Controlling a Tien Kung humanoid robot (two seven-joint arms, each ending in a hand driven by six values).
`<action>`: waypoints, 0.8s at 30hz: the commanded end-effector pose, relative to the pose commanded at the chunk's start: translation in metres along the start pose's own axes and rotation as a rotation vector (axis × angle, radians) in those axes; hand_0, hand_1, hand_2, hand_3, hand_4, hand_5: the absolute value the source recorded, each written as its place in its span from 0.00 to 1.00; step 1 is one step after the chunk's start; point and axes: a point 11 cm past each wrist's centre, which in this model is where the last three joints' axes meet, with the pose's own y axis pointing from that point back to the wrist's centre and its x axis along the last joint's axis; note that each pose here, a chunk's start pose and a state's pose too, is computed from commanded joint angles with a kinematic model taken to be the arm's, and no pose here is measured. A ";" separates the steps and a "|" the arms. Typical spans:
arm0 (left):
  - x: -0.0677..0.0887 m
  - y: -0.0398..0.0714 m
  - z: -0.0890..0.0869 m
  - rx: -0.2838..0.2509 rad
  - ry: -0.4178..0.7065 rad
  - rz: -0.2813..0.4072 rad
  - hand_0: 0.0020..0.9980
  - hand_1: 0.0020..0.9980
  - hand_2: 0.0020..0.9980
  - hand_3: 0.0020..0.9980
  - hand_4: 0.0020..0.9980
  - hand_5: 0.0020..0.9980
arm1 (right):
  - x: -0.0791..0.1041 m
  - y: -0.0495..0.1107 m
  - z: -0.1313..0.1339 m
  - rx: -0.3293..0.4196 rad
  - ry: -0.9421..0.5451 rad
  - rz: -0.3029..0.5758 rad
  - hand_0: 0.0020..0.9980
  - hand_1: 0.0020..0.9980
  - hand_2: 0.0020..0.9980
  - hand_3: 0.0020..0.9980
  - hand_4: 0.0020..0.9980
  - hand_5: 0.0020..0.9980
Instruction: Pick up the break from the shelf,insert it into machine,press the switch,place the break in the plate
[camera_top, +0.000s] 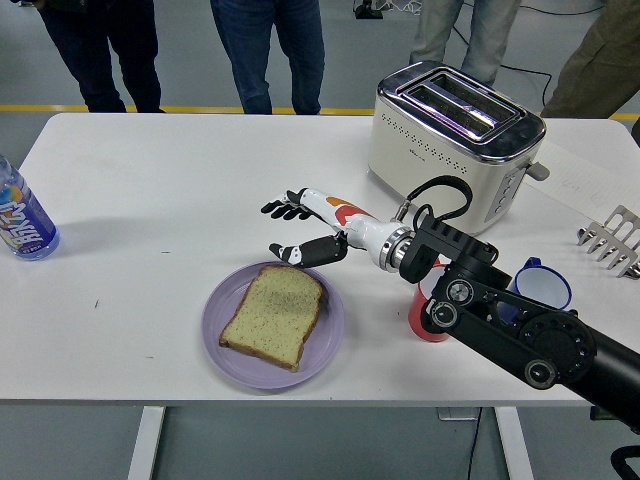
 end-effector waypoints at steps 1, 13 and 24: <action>0.000 0.000 0.000 0.000 0.000 0.000 0.63 0.50 0.50 0.54 0.33 0.80 | 0.007 0.003 -0.004 0.028 -0.048 0.018 0.82 0.79 0.77 0.80 0.70 0.20; 0.000 -0.001 -0.002 0.004 0.003 -0.001 0.63 0.50 0.50 0.54 0.33 0.80 | 0.048 0.031 -0.025 0.185 -0.389 0.095 0.83 0.78 0.76 0.78 0.62 0.24; -0.001 -0.001 -0.006 0.011 0.003 -0.002 0.63 0.50 0.50 0.54 0.33 0.80 | 0.079 0.048 -0.022 0.222 -0.476 0.178 0.83 0.78 0.74 0.76 0.59 0.25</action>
